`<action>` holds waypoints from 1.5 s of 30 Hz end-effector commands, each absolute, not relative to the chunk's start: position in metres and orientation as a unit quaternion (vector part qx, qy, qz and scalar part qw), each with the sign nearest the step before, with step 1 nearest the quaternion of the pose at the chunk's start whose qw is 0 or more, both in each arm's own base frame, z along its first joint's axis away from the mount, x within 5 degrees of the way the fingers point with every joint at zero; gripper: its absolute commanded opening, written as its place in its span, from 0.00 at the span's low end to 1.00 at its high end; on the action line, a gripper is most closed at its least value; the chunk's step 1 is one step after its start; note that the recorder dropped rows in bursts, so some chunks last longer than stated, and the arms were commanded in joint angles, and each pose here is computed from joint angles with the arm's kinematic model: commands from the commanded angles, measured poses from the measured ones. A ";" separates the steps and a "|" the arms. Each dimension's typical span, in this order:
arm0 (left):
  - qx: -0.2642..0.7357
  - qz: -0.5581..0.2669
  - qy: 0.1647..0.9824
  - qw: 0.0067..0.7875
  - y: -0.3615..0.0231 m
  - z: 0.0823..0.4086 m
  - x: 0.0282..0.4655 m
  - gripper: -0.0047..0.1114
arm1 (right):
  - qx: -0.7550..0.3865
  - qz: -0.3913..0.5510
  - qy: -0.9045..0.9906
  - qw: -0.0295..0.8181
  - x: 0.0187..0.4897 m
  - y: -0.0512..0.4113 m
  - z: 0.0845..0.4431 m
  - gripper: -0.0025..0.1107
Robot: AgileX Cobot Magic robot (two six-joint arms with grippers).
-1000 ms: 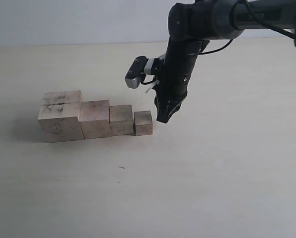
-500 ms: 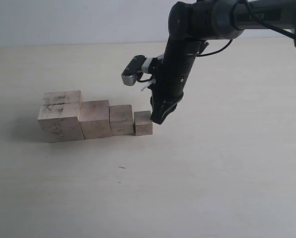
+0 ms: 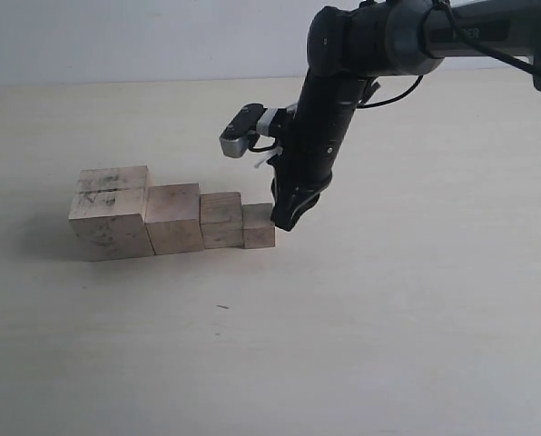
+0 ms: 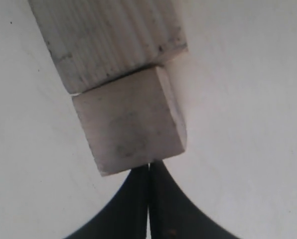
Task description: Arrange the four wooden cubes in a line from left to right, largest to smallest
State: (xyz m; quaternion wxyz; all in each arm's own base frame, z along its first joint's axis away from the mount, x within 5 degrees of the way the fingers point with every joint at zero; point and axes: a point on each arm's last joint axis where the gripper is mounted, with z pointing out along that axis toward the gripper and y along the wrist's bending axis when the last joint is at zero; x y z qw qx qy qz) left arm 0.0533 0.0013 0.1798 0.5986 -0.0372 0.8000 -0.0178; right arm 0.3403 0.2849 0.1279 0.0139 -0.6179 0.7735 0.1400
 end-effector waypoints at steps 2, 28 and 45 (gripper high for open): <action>-0.033 -0.019 0.794 0.606 0.001 0.181 0.053 0.04 | -0.615 0.144 0.775 0.033 0.342 0.287 0.128 0.02; -0.033 -0.019 0.794 0.606 0.001 0.181 0.053 0.04 | -0.468 0.056 0.877 0.093 0.359 0.266 0.173 0.02; -0.033 -0.019 0.794 0.606 0.001 0.181 0.053 0.04 | -0.256 0.239 0.856 0.379 0.288 0.217 0.301 0.02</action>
